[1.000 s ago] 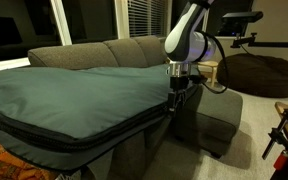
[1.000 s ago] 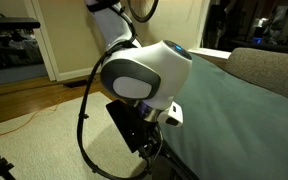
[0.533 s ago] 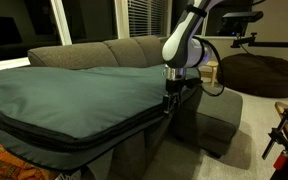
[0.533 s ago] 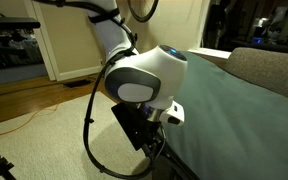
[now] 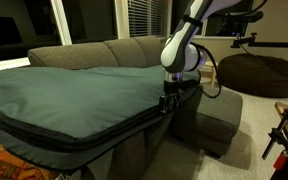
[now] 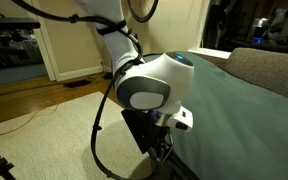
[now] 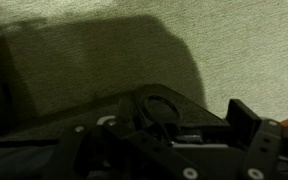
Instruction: Unzip the bag
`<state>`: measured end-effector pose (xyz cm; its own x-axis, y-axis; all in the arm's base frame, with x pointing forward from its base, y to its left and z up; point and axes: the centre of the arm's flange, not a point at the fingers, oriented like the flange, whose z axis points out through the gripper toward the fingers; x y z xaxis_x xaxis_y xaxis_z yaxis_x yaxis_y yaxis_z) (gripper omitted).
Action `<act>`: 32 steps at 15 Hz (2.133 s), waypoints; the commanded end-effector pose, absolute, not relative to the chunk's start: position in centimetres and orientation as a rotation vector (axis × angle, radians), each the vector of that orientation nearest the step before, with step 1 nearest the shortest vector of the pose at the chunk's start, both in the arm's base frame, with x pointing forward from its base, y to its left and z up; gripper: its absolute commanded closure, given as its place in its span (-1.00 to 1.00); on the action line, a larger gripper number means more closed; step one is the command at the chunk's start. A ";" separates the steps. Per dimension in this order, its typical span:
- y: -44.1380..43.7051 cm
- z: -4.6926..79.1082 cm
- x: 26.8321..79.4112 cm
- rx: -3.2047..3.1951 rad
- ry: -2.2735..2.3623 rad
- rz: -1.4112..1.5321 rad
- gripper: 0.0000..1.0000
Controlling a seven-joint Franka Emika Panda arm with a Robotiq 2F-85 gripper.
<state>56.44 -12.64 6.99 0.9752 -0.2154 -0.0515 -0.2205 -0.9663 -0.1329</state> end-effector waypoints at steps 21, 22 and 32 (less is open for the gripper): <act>-15.2 7.7 55.4 -2.894 0.213 -0.118 -1.00; -15.5 7.7 55.2 -2.881 0.217 -0.118 -1.00; -18.3 5.9 53.1 -2.742 0.253 -0.071 -1.00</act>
